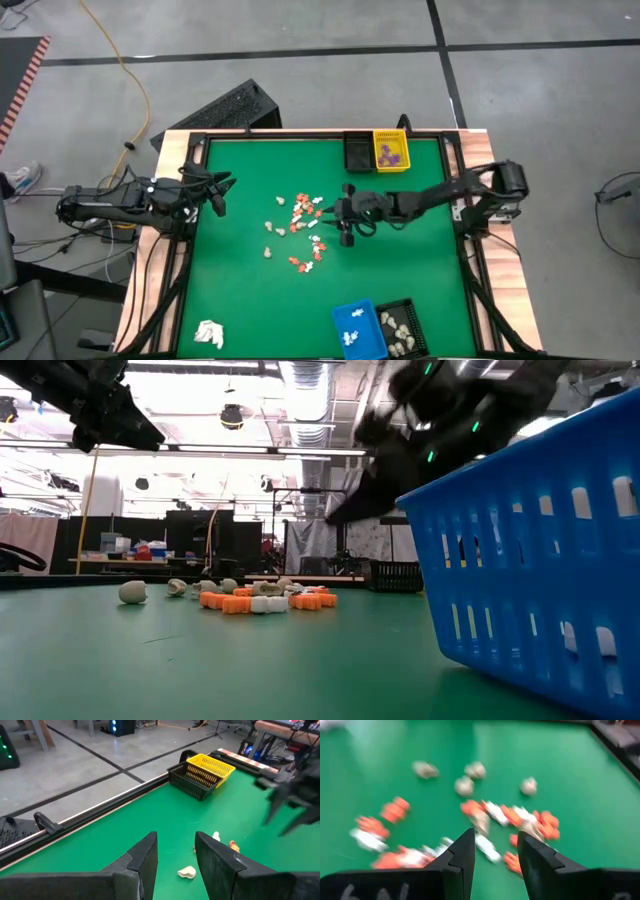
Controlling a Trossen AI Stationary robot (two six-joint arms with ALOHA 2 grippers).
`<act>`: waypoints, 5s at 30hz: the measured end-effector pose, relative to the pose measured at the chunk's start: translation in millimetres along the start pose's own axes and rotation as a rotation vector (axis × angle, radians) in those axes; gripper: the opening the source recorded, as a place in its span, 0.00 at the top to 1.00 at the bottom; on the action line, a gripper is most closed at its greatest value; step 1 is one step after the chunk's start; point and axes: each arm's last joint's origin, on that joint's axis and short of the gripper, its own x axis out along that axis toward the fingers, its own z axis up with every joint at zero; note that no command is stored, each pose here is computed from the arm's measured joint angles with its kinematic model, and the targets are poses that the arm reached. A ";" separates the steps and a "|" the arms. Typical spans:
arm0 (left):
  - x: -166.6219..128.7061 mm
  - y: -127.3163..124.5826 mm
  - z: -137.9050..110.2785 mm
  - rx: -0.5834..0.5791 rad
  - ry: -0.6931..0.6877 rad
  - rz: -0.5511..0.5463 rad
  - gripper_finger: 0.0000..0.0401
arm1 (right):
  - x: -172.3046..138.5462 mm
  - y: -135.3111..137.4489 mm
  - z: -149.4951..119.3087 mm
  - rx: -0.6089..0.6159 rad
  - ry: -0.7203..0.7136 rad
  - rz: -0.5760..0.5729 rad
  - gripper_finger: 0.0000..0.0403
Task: Sort Halloween decoration
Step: Put the orange skeleton toy into the top black basket, then put the white skull toy into the bottom black basket
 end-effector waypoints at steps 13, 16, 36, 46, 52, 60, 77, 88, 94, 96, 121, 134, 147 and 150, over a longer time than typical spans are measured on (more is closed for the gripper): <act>0.0 0.0 0.2 -0.008 -0.002 0.002 0.70 | 42.5 -42.5 -39.6 -0.072 0.031 0.063 0.65; 0.0 0.0 0.2 -0.019 -0.002 0.002 0.70 | 47.9 -47.2 -44.4 -0.099 0.050 0.055 0.65; -0.1 0.6 -1.3 -0.037 0.010 0.007 0.70 | 70.6 -51.7 -64.9 0.005 0.111 0.109 0.79; 0.0 0.6 -1.3 -0.036 0.010 0.007 0.70 | 66.7 -51.3 -59.0 0.121 0.108 0.100 0.97; 0.0 0.4 -1.5 -0.035 0.015 -0.002 0.70 | 43.9 -54.0 -29.9 0.127 0.061 0.100 0.97; -0.1 0.6 -1.9 -0.032 0.018 0.000 0.70 | -8.9 -74.3 13.0 0.103 0.038 -0.115 0.97; 0.0 0.5 -1.8 -0.033 0.016 0.001 0.70 | -57.3 -163.2 1.1 0.382 0.096 -0.732 0.91; -0.1 1.2 -3.5 -0.019 0.031 0.007 0.70 | -49.5 -184.2 -23.9 0.519 0.150 -0.646 0.77; -0.1 1.3 -3.5 -0.019 0.031 0.007 0.70 | -49.4 -184.1 -23.7 0.532 0.144 -0.647 0.68; -0.1 1.2 -3.5 -0.019 0.032 0.007 0.70 | -49.3 -183.9 -23.6 0.536 0.142 -0.642 0.65; -0.1 1.4 -3.5 -0.026 0.030 0.011 0.70 | 101.4 -70.7 59.0 0.233 -0.094 -0.196 0.62; -0.1 1.7 -5.0 -0.012 0.046 0.008 0.70 | 162.4 -49.0 41.9 0.226 -0.061 -0.152 0.62; -0.2 1.8 -6.3 -0.008 0.062 -0.003 0.70 | 178.6 -58.6 19.5 0.280 0.087 -0.179 0.62; -0.3 1.9 -6.5 -0.007 0.064 -0.002 0.70 | 178.5 -58.1 18.3 0.276 0.101 -0.179 0.62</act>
